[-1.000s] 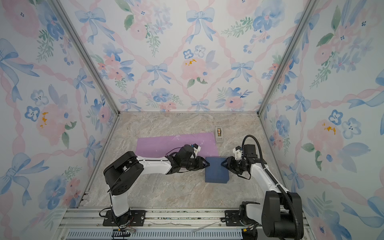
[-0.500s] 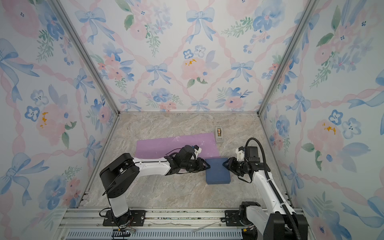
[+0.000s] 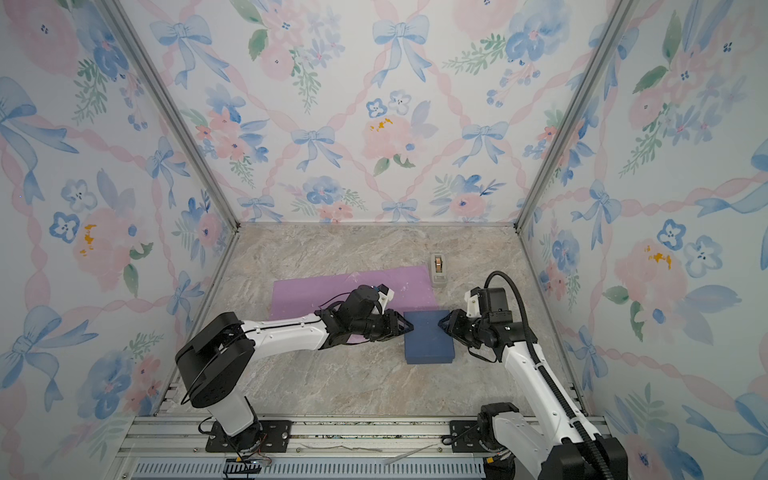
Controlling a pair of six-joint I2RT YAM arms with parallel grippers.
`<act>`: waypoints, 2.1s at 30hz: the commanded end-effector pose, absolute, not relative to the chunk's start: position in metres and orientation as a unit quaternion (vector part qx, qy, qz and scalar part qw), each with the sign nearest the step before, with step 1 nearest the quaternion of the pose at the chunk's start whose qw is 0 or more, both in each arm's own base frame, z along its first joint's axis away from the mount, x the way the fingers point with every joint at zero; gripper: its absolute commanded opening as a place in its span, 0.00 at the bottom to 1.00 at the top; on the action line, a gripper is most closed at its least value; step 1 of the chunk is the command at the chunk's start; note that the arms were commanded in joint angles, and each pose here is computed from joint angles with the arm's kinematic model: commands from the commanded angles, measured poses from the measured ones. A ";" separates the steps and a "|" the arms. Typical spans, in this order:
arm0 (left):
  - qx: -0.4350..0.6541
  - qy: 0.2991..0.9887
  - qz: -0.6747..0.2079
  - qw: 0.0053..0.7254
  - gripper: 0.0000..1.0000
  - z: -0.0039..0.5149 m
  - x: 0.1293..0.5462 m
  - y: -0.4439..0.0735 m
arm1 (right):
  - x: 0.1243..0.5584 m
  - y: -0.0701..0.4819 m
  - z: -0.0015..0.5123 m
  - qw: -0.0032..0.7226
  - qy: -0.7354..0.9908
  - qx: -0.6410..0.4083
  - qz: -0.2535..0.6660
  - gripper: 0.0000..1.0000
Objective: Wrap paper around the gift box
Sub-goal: 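Lift the blue box with both grippers and carry it onto the paper's center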
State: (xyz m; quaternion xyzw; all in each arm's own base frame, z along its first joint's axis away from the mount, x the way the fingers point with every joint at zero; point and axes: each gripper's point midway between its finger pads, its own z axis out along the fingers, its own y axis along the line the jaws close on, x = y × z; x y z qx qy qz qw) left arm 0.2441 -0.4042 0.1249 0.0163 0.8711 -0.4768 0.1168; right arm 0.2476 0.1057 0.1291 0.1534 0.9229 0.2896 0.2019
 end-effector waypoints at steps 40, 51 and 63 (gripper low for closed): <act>-0.099 0.863 -0.443 0.220 0.35 0.139 0.349 -0.213 | 0.369 0.331 0.122 0.165 0.921 0.061 0.349 0.43; -0.108 0.874 -0.419 0.222 0.34 0.119 0.370 -0.195 | 0.376 0.337 0.108 0.164 0.922 0.066 0.345 0.42; -0.114 0.879 -0.409 0.215 0.34 0.105 0.380 -0.194 | 0.384 0.341 0.104 0.164 0.923 0.065 0.342 0.42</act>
